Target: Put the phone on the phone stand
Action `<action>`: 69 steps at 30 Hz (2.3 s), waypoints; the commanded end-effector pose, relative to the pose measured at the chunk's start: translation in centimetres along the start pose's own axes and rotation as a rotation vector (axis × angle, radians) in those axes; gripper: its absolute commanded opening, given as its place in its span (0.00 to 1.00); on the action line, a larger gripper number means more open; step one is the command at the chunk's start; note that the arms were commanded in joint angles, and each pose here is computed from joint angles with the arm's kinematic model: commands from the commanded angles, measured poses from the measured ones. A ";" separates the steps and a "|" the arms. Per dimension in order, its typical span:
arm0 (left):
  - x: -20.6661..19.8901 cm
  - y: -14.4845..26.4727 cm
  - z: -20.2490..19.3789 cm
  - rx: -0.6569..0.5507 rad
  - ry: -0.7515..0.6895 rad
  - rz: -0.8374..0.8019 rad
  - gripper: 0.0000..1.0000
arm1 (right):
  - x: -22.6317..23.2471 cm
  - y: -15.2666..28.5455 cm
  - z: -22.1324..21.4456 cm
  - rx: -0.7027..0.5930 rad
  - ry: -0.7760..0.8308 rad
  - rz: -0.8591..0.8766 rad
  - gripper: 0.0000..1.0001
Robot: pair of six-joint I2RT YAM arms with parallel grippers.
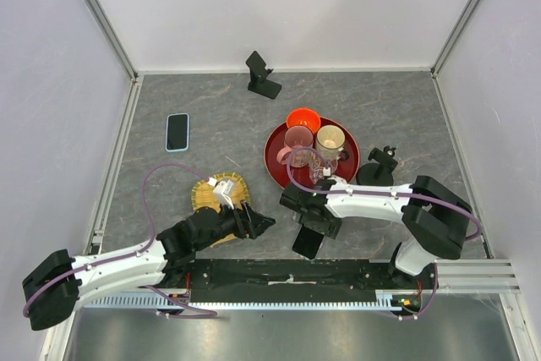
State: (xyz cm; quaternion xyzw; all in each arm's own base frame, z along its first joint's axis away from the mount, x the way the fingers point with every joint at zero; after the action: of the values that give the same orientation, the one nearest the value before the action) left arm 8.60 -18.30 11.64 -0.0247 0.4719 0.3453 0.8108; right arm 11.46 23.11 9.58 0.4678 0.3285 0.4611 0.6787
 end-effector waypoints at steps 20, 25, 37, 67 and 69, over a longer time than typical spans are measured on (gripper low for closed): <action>-1.6 -0.5 0.9 -0.008 -0.054 -0.073 0.91 | -1.1 0.6 2.2 -0.158 0.013 0.062 0.00; -2.5 -1.2 0.5 0.070 -0.086 -0.125 0.94 | -1.7 2.2 3.4 -0.255 -0.001 0.164 0.00; -5.4 -6.6 -0.2 0.303 -0.128 -0.180 0.98 | -4.0 6.3 6.2 -0.494 -0.072 0.415 0.00; -10.0 -4.5 0.8 0.471 -0.335 -0.731 0.02 | -9.5 17.8 5.1 -0.535 0.642 1.089 0.98; -10.2 -3.5 0.9 0.495 -0.380 -0.770 0.02 | -10.0 18.9 5.0 -0.516 0.702 1.124 0.98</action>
State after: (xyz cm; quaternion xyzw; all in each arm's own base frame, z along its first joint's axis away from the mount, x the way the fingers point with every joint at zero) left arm 9.48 -27.37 16.66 0.0670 0.4296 -0.0063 0.9005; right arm 7.94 14.64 26.05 0.2622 0.1003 0.8716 0.4018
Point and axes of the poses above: each gripper's point midway between its finger pads, its own y axis back along the fingers, its own x axis along the line the jaws close on, z = x × y, the point moved 9 cm from there along y, back along the fingers, and after that the axes turned 7 degrees about y, right-handed, at the moved point
